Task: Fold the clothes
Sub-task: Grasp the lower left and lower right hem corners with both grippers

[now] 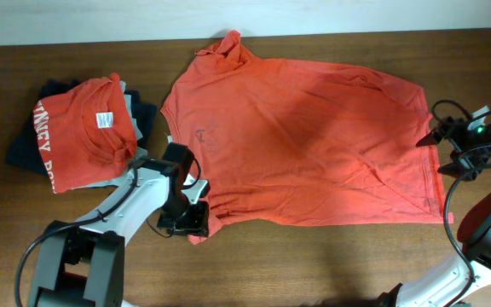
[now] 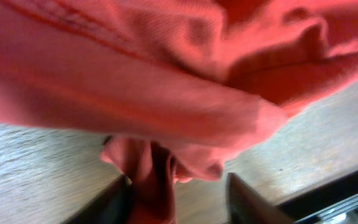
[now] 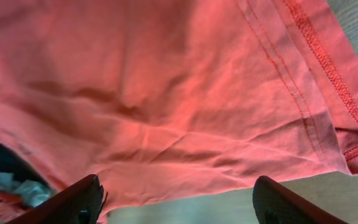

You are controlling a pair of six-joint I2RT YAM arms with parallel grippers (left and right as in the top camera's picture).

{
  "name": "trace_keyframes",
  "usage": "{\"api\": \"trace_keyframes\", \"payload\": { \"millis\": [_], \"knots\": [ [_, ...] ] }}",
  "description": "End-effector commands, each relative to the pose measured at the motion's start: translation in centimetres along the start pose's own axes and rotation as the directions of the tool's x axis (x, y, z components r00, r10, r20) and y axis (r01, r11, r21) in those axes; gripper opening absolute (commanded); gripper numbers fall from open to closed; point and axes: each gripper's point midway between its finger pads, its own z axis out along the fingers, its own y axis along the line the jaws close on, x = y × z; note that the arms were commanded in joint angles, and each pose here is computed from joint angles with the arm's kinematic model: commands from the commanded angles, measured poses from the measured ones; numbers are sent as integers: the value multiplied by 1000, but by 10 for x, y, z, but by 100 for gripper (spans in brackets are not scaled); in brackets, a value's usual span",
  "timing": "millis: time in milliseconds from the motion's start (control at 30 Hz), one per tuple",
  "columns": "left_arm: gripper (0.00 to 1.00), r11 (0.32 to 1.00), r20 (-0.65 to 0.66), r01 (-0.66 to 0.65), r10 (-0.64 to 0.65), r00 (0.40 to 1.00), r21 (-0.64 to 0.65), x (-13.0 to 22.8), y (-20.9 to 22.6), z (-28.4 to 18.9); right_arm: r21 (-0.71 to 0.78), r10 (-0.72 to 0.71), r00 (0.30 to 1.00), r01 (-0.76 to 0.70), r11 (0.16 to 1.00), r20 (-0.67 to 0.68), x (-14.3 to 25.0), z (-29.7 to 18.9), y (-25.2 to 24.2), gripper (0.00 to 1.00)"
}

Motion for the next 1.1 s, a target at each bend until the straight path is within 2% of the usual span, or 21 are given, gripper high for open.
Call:
{"api": "trace_keyframes", "payload": {
  "millis": [0, 167, 333, 467, 667, 800, 933, 1067],
  "knots": [
    [0, 991, 15, -31, 29, 999, 127, -4, -27, 0, 85, -29, 999, 31, 996, -24, 7, 18, -9, 82],
    [1, 950, 156, -69, 21, 988, 305, -36, -52, -35, 128, -43, 998, 49, 991, -49, 14, 37, -16, 82],
    [1, 948, 359, -81, -37, 932, 309, -65, -41, -99, 142, -22, 996, 34, 989, -90, 25, 48, -26, 82],
    [0, 956, 467, -94, -48, 883, 277, -71, -33, -135, 180, 0, 992, 23, 983, -128, 37, 61, -40, 82],
    [1, 972, 491, -46, -76, 868, 231, -72, -22, -140, 334, 78, 992, -40, 942, -103, 40, 64, -73, 83],
    [1, 976, 519, -48, -72, 851, 214, -79, -19, -144, 293, 101, 992, -73, 953, -79, 35, 56, -77, 84],
    [1, 976, 536, -58, -66, 842, 210, -83, -19, -146, 314, 171, 975, -120, 942, -139, 55, 46, -91, 84],
    [1, 976, 545, -63, -62, 836, 208, -85, -19, -148, 329, 200, 971, -147, 933, -133, 57, 46, -103, 84]
  ]
}}
